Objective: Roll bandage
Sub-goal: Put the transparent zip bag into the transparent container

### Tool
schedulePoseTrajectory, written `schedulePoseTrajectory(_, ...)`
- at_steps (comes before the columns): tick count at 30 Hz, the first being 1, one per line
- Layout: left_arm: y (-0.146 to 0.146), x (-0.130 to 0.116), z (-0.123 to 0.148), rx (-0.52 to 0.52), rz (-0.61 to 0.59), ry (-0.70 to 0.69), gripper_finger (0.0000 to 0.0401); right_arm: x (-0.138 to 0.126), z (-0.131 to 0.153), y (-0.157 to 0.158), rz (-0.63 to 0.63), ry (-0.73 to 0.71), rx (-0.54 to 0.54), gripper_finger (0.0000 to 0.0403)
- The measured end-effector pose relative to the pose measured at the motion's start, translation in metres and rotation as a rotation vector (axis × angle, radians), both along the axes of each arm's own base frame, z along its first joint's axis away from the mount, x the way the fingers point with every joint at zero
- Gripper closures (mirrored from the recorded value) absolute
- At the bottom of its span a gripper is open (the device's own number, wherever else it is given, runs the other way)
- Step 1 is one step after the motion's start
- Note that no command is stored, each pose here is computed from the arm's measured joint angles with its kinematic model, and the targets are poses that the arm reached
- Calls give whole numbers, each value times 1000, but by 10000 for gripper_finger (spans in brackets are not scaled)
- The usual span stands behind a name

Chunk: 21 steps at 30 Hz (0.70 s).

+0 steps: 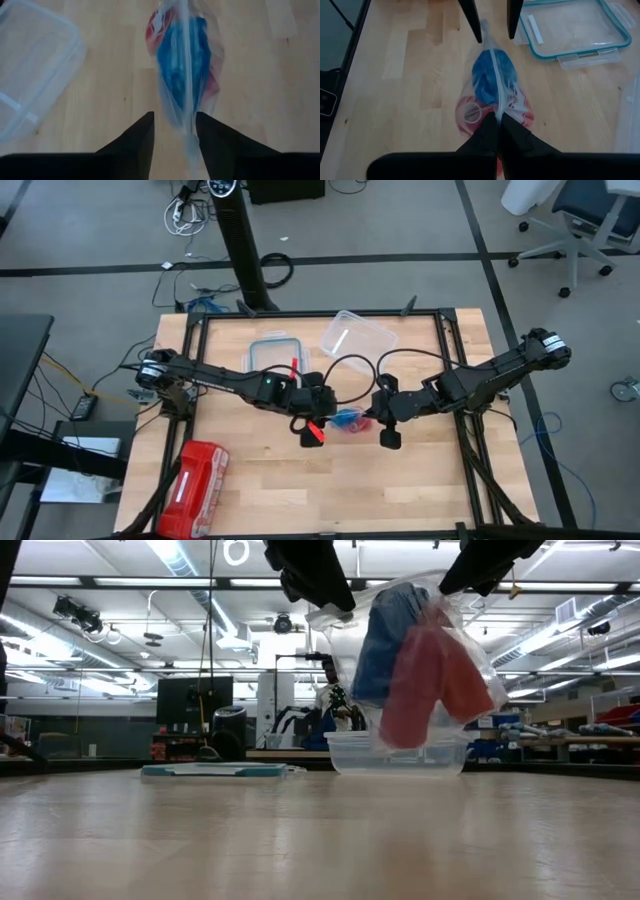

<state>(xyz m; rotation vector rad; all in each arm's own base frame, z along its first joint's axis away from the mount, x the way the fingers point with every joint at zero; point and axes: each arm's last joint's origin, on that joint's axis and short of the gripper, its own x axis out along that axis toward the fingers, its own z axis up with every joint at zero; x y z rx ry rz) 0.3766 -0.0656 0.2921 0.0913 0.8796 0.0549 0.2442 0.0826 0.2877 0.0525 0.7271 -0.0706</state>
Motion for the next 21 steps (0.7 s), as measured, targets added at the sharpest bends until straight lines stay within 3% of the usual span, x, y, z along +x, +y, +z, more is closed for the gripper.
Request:
schedulePoseTrajectory(14, -1, -5, -3, -14, 5, 58, 371, 1, 0, 0, 0, -2, 0, 402)
schedulePoseTrajectory(21, -1, -7, -3, -31, -1, 83, 378, 1, 0, 0, -1, -4, 0, 402)
